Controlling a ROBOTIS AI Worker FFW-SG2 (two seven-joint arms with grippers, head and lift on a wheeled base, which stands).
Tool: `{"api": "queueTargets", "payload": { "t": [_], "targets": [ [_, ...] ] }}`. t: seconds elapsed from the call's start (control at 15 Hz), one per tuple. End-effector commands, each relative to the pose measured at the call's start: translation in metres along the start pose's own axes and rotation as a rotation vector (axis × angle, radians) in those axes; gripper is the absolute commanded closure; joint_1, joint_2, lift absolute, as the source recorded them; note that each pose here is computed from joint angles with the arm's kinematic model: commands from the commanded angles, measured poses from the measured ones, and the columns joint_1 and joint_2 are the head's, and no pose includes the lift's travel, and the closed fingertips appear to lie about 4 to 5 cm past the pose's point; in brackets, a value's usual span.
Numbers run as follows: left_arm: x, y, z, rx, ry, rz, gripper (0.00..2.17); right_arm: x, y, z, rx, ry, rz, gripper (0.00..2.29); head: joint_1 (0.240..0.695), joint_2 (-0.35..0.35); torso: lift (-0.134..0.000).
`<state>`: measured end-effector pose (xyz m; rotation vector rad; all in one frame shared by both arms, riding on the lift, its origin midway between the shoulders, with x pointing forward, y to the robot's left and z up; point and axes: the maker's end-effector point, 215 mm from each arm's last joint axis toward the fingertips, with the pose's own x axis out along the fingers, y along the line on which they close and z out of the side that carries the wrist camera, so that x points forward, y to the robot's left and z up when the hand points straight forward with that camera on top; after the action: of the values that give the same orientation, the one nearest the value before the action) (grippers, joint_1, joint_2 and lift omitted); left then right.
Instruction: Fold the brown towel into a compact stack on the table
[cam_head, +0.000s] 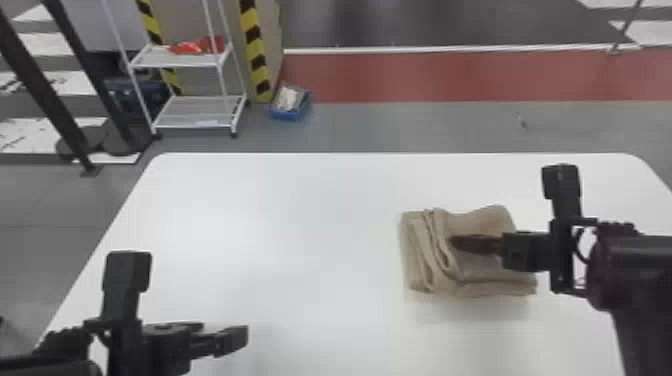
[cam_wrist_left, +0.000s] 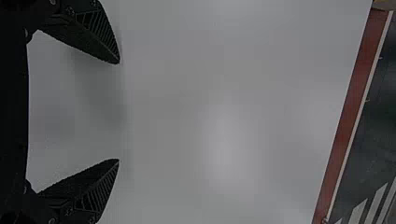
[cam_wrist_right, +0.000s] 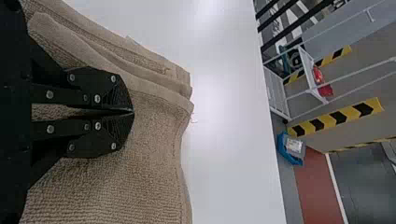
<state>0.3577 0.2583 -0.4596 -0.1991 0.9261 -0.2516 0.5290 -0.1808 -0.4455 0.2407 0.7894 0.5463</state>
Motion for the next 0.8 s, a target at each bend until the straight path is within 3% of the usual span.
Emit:
{"api": "queueTargets", "payload": {
  "t": [0.0, 0.73],
  "targets": [
    [0.001, -0.002, 0.001, -0.003, -0.002, -0.004, 0.14, 0.001, 0.023, -0.007, -0.012, 0.002, 0.064, 1.68, 0.695, 0.090, -0.124],
    [0.000, -0.004, 0.008, 0.003, -0.017, -0.007, 0.14, -0.003, 0.116, -0.034, -0.085, 0.048, 0.315, 1.68, 0.695, 0.200, -0.124]
  ]
}}
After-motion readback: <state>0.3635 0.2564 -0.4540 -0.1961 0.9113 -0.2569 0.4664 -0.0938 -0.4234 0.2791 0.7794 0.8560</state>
